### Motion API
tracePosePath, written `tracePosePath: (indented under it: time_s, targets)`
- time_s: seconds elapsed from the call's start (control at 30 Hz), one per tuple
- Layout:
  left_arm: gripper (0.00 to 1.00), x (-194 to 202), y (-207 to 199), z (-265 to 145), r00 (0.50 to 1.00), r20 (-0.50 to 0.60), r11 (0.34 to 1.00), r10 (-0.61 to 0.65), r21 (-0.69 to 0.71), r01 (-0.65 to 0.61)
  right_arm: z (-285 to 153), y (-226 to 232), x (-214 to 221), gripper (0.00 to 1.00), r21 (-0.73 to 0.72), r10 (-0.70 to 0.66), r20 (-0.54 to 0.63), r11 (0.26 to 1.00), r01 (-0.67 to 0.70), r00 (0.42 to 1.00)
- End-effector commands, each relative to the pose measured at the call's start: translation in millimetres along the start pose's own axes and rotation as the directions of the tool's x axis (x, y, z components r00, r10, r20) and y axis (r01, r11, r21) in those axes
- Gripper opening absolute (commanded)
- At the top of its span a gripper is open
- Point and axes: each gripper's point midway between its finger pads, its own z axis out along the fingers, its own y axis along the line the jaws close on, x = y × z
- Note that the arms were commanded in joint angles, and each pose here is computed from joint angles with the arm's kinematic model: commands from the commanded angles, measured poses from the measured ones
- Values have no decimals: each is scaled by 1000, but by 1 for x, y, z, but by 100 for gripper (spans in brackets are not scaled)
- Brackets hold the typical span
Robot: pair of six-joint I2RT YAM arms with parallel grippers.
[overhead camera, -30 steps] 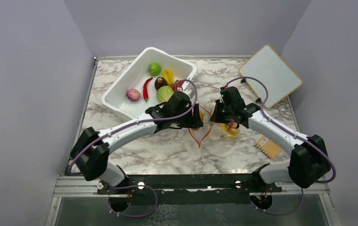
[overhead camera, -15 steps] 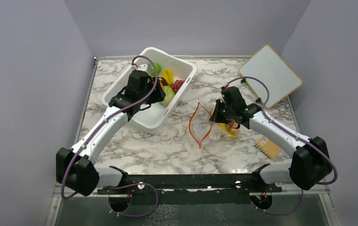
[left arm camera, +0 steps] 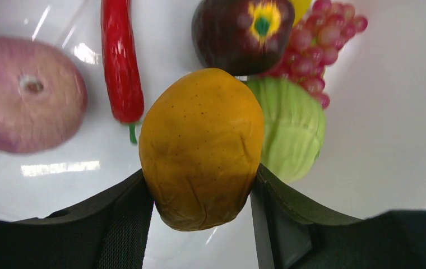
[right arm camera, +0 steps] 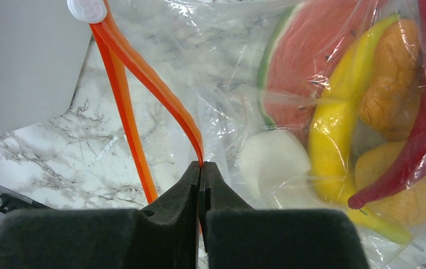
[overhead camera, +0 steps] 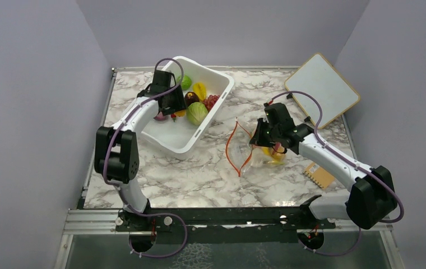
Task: Open the zip-top bag and remove the fake food
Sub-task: Place the fake fruit in the bin.
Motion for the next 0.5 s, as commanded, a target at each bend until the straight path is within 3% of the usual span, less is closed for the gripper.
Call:
tracePosePath:
  time_s: [0.0,0.17,0.27,0.43,0.47]
  targets:
    - [15,-20,-9,28,1000,-23,999,1,43,0,-8,9,-2,1,-34,-2,6,999,2,1000]
    - [26,-8,4,46,997,-75,1000,-16,-7,15,-8,13,-4,1,-52,-8,4,999,9,1000]
    - [48,-1,12,47,996,-86,999,-12,-32,9,-9,11,-4,1,-40,-9,5,999,10,1000]
    - [71,-9,17,33,999,-48,999,1,-51,-4,-9,11,-3,1,-43,-3,7,999,4,1000]
    - [79,-11,14,30,999,-41,999,8,-40,-10,-9,11,-3,1,-43,-2,7,999,3,1000]
